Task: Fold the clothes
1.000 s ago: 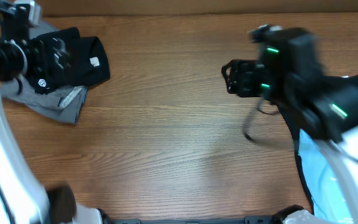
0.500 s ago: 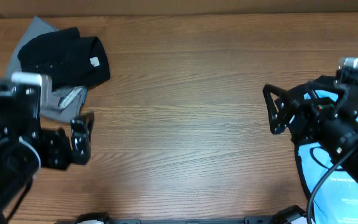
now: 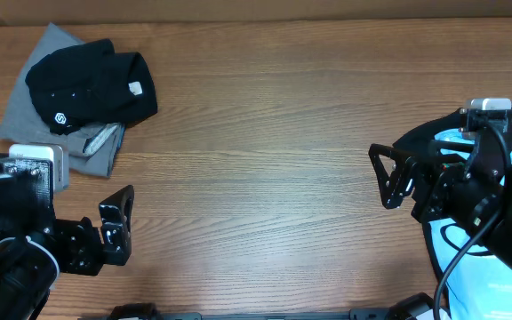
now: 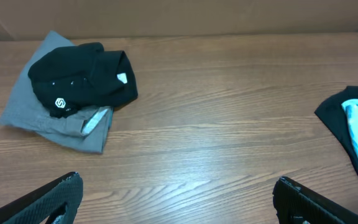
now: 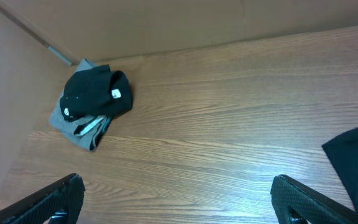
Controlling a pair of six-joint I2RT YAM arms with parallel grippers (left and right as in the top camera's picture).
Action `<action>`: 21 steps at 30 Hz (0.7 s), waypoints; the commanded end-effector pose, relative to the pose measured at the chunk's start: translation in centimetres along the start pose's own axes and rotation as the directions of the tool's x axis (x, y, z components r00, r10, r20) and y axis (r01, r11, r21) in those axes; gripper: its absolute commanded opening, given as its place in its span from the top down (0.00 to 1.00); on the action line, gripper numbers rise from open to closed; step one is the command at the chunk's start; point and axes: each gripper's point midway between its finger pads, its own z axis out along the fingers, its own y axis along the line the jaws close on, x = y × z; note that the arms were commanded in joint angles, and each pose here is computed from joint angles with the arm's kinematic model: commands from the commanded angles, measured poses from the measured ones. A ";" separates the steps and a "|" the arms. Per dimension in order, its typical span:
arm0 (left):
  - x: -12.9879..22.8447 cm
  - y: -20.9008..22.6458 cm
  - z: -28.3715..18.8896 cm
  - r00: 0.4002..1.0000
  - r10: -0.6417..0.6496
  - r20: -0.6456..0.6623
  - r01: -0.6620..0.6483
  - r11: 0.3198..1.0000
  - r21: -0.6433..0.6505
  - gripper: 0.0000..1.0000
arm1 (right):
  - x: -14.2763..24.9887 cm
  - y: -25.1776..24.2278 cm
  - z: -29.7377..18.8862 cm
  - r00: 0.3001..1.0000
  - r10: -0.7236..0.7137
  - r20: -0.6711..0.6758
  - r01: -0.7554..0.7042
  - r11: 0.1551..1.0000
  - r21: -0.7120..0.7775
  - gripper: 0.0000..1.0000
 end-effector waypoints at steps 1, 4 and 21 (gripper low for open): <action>0.0 0.0 0.2 1.000 -0.017 -0.006 0.017 1.000 0.000 0.00 | 0.0 0.3 -0.2 1.000 0.001 0.003 -0.001 1.000 -0.016 0.00; 0.0 0.0 0.2 1.000 -0.017 -0.006 0.017 1.000 0.000 0.00 | 0.4 0.1 -0.2 1.000 0.002 -0.014 -0.003 1.000 -0.009 0.00; 0.0 0.0 0.2 1.000 -0.017 -0.006 0.017 1.000 0.000 0.00 | -3.6 -5.4 2.6 0.859 -0.177 0.480 0.116 0.981 0.155 0.00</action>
